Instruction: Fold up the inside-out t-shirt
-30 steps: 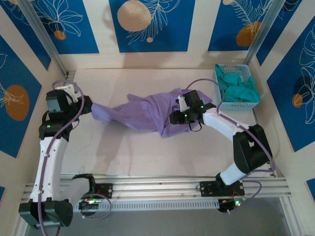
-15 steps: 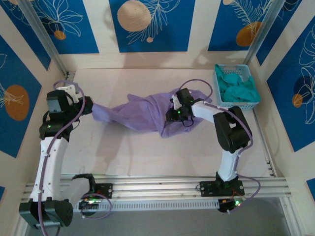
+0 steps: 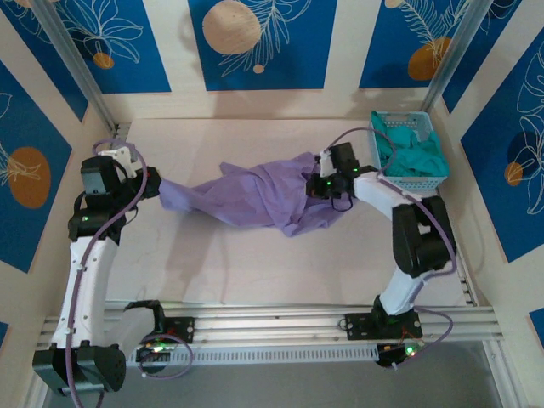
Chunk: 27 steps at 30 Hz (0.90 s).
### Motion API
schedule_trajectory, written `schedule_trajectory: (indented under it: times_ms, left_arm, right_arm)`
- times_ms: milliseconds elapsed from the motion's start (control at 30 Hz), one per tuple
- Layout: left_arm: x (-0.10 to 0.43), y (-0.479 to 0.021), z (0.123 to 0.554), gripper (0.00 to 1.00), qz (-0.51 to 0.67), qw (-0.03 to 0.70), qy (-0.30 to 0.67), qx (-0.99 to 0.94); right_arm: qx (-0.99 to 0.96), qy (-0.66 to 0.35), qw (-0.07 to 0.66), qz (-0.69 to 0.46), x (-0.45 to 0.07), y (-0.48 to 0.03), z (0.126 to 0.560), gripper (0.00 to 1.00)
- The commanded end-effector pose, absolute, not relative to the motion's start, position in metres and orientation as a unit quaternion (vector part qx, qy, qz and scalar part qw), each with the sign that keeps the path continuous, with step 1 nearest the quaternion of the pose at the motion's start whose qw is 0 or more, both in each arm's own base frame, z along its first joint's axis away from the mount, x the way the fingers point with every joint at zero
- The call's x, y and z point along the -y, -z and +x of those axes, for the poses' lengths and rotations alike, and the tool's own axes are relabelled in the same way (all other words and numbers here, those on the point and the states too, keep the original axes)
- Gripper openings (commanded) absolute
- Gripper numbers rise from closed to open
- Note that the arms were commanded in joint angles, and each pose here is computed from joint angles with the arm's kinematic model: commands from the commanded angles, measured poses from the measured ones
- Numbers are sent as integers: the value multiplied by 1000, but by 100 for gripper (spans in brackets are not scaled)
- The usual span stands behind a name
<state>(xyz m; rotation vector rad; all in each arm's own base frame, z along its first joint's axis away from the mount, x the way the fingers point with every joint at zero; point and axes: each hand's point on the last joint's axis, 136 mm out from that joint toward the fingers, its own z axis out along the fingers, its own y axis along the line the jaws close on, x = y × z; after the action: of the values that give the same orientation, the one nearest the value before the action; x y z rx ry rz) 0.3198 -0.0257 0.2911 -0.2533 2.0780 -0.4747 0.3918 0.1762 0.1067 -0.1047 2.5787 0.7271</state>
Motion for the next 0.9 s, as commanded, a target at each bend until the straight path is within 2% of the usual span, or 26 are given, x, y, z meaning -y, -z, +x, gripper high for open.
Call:
schedule_trajectory:
  times_ms: [0,233,367,533,600,733,867]
  left_arm:
    - [23,-312,321,0,-99,503,194,-836]
    - [27,-308,324,0,-99,497,211,-836]
    - [28,-305,325,0,-98,493,213,-838]
    - [28,-304,325,0,-98,493,212,-838]
    - [28,-302,325,0,-97,492,214,-838]
    - [30,-300,326,0,-94,490,217,-839]
    - [31,-300,326,0,-93,490,219,-838]
  right_arm:
    - [-929,-275,244,-38,-166,-126,395,0]
    - [-939,-253,233,-24,-152,-104,451,0]
    - [-945,-245,214,-26,-151,-93,471,12]
    - [-952,-235,197,-13,-144,-82,445,38]
    - [-955,-230,188,-9,-143,-76,428,45]
    - [-961,-217,169,-4,-142,-61,403,46]
    - [-963,-225,151,-3,-145,-48,395,46]
